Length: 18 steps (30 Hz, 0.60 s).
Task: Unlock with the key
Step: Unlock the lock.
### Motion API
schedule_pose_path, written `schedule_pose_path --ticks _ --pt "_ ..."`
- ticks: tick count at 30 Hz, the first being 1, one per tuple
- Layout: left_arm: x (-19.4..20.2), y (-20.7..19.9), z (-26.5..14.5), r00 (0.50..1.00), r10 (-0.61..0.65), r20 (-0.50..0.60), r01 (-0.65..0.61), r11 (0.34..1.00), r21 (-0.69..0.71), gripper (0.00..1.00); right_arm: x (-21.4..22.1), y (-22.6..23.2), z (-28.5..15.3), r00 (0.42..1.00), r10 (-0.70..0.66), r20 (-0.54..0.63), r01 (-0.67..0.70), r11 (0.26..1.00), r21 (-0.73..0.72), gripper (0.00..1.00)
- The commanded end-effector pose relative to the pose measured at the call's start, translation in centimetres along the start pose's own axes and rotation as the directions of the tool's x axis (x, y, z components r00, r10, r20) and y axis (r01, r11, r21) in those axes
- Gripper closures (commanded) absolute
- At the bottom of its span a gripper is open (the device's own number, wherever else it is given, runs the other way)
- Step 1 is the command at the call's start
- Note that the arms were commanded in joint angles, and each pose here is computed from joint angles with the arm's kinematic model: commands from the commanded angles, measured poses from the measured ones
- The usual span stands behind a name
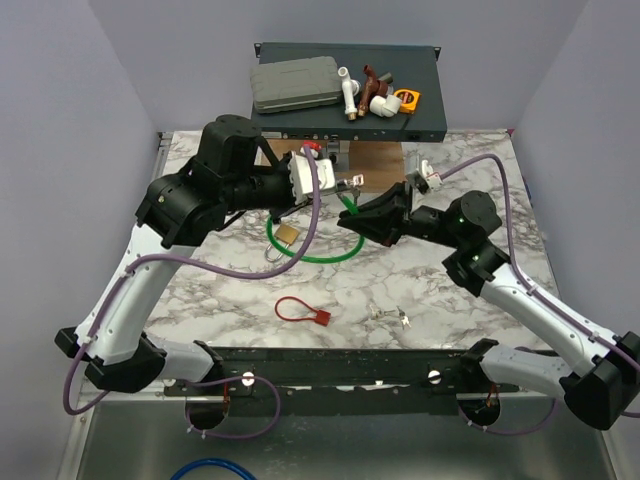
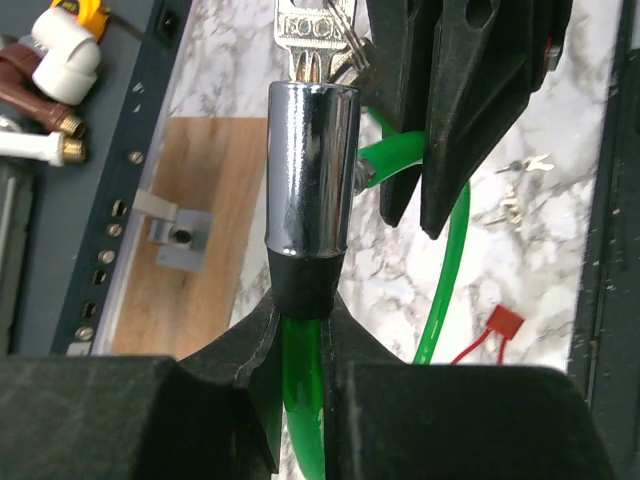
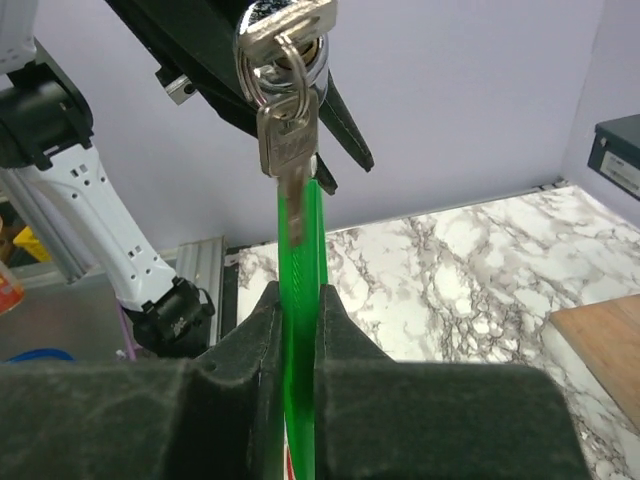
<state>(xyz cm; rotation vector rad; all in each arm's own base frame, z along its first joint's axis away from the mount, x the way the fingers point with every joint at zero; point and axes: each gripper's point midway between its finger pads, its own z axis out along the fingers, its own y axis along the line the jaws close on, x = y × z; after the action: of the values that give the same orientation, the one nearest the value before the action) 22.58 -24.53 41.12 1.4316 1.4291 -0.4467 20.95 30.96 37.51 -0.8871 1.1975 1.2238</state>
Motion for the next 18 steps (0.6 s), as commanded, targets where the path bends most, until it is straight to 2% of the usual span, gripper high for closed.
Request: schedule_pose_path --ticks 1,7,11,15,18 --pt "-3.9 2.4 -3.5 0.990 -0.038 0.139 0.050 0.995 -0.082 1.00 1.5 -1.6 -1.6 1.000 -0.004 -0.007 0.005 0.993 0.121 0.99" --pt "-4.3 3.4 -4.7 0.982 -0.066 0.174 0.088 0.989 -0.121 1.00 4.5 -1.8 -2.7 0.996 0.051 -0.074 -0.038 0.986 0.161 0.99" --pt "-3.9 3.1 -5.0 0.980 -0.080 0.181 0.104 0.987 -0.126 1.00 4.5 -1.8 -2.5 0.996 0.062 -0.064 -0.052 0.987 0.155 0.99" --pt "-1.1 4.3 -5.3 0.983 -0.134 0.125 0.159 0.964 -0.215 1.00 4.0 -2.5 -1.2 0.994 0.091 -0.057 -0.082 0.986 0.144 0.99" --pt "2.8 5.7 -5.8 0.971 -0.230 0.063 0.238 0.924 -0.300 1.00 3.6 -2.7 0.1 0.988 0.151 -0.025 -0.148 0.983 0.110 0.99"
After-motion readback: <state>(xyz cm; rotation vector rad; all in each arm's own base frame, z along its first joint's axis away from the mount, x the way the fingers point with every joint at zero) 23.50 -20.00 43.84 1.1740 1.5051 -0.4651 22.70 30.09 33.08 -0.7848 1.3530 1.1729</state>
